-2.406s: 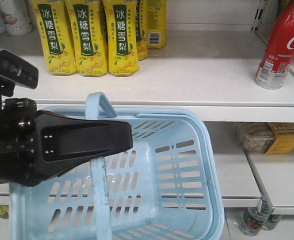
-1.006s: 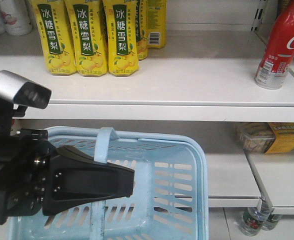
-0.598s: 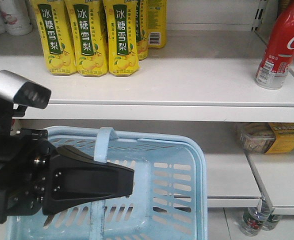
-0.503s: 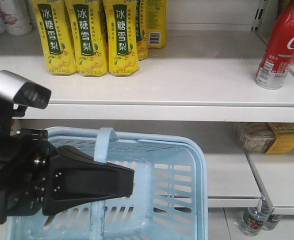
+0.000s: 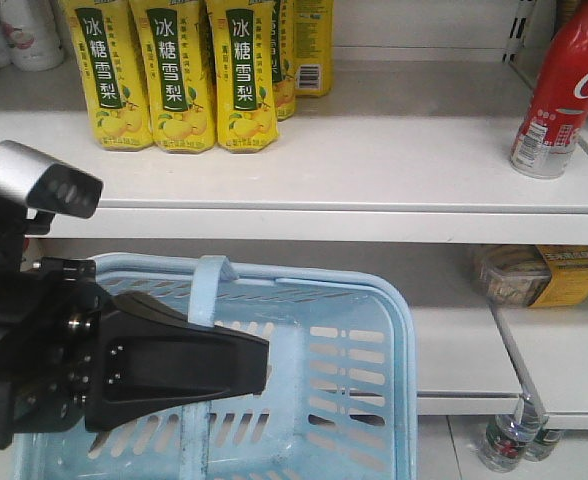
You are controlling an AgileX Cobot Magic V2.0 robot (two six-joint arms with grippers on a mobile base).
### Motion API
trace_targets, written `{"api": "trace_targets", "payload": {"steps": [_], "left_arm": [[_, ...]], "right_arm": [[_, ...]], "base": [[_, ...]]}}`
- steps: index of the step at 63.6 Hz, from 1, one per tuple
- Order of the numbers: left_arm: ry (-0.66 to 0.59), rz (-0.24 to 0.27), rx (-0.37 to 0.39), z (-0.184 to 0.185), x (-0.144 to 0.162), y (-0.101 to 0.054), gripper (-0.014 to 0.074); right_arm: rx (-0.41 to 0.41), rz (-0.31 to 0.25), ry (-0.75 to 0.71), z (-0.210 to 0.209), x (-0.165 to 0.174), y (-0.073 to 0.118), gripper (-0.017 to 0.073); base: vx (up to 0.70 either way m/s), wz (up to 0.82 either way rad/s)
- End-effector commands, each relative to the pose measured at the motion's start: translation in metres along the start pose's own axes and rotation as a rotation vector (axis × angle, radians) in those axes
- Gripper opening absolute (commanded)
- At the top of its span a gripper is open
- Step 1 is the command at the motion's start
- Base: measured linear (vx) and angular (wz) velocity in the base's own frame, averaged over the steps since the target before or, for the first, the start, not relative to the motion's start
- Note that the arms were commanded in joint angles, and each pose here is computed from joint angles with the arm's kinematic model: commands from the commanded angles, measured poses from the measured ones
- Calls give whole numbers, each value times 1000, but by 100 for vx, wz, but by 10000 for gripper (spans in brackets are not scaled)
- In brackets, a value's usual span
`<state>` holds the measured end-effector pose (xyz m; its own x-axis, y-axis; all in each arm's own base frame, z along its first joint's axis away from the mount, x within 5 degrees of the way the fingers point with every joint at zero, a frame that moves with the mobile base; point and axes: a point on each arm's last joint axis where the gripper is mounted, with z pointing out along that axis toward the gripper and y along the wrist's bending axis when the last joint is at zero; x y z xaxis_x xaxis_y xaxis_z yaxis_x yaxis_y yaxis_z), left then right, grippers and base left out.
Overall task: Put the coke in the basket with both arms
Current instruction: 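Reach the right gripper toward the red Coca-Cola bottle on the shelf, then close the right gripper on the coke bottle neck and lift it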
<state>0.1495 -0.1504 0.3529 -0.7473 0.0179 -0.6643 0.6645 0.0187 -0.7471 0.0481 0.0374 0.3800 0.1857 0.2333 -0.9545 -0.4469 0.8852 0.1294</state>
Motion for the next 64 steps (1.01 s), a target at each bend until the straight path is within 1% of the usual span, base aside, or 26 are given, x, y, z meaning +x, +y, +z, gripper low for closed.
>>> {"api": "trace_targets", "payload": {"steps": [1, 3, 4, 7, 10, 13, 17, 22, 27, 30, 37, 47, 51, 56, 59, 64], "left_arm": [[1, 29, 199, -4, -5, -30, -6], [1, 29, 199, -3, -5, -30, -6], [1, 29, 199, -3, -5, -30, -6], [-1, 29, 196, -3, -5, -30, -6], [-1, 29, 196, -3, -5, -30, -6], [-1, 29, 196, -3, -5, -30, -6], [-2, 29, 195, -3, -5, -30, -6], [-5, 28, 191, -3, -5, -30, -6], [-7, 28, 189, -3, -5, -29, -6], [-6, 28, 190, -3, -5, -29, -6], [-6, 28, 190, -3, -5, -29, -6], [-5, 29, 190, -3, -5, -29, -6], [-5, 29, 190, -3, -5, -29, -6], [-5, 29, 190, -3, -5, -29, -6], [-5, 29, 190, -3, -5, -29, -6], [-5, 29, 190, -3, -5, -29, -6]], "right_arm": [[-3, 22, 73, 17, -2, -6, 522], [16, 21, 71, 19, -2, -9, 547], [35, 29, 67, 21, -2, -11, 562], [80, 27, 60, 25, -2, -17, 587], [143, 10, 49, 28, -3, -25, 608], [182, -22, 56, 33, -3, -31, 613], [202, -67, 78, 42, -6, -37, 612], [232, -90, 96, 57, -10, -46, 608], [317, -128, 100, 73, -16, -61, 606], [351, -129, 105, 82, -18, -68, 605], [343, -135, 149, 106, -18, -78, 601], [355, -121, 193, 137, -15, -95, 596], [332, -115, 211, 149, -14, -98, 594], [305, -127, 221, 161, -17, -101, 594], [318, -142, 222, 168, -17, -106, 594], [360, -145, 214, 178, -19, -115, 594]], "base": [[0, 0], [0, 0], [0, 0], [0, 0], [0, 0], [0, 0], [0, 0], [0, 0], [0, 0], [0, 0], [0, 0], [0, 0], [0, 0], [0, 0], [0, 0], [0, 0]]}}
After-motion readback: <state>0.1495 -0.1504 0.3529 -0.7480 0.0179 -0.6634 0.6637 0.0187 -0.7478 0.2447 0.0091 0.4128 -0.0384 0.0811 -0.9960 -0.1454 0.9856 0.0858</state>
